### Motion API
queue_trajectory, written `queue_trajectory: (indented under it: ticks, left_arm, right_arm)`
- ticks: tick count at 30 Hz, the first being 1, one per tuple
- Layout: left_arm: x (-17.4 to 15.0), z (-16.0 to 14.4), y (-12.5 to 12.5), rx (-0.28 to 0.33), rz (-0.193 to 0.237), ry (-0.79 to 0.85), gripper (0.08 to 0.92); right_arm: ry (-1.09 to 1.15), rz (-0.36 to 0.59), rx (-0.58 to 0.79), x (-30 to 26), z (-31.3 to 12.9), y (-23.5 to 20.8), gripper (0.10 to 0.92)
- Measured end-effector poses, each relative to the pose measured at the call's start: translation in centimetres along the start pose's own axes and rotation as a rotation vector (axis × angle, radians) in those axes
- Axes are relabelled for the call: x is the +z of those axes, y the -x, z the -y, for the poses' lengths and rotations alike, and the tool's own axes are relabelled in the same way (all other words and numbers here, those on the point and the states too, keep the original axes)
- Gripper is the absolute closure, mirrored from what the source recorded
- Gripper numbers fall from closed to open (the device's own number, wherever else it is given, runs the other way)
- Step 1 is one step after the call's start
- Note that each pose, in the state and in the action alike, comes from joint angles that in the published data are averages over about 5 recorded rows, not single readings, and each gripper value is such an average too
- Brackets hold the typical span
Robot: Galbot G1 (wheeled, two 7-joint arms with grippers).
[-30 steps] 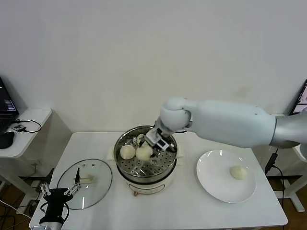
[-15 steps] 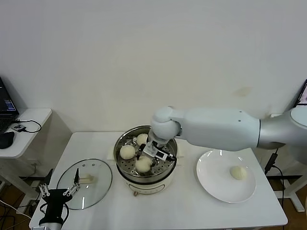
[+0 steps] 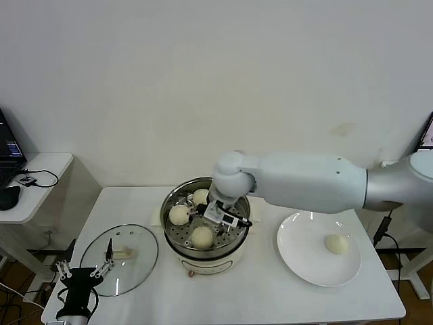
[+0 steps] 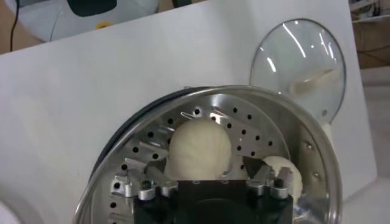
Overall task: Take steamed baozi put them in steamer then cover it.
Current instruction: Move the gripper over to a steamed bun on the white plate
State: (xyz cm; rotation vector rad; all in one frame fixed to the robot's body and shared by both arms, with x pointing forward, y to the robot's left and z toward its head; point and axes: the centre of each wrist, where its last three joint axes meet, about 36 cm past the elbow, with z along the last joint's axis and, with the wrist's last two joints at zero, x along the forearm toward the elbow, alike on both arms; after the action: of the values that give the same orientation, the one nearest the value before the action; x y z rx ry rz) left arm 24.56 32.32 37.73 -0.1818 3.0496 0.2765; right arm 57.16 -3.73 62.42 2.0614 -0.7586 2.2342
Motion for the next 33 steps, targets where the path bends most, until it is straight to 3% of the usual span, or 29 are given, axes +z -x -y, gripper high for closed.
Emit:
queue_trajectory:
  ticks: [8, 17, 33]
  left_arm:
    - [-0.1, -0.6, 0.3, 0.001, 0.004, 0.013, 0.177]
    - [-0.1, -1.0, 0.6, 0.016, 0.004, 0.023, 0.177]
    - [0.1, -1.0, 0.6, 0.029, -0.006, 0.029, 0.177]
  right_arm:
    - [0.174, -0.070, 0.067, 2.8, -2.9, -5.3, 0.200]
    - [0.558, -0.186, 0.106, 6.8, -12.4, -9.9, 0.200]
    - [0.971, -0.327, 0.034, 9.9, -31.4, -7.0, 0.200]
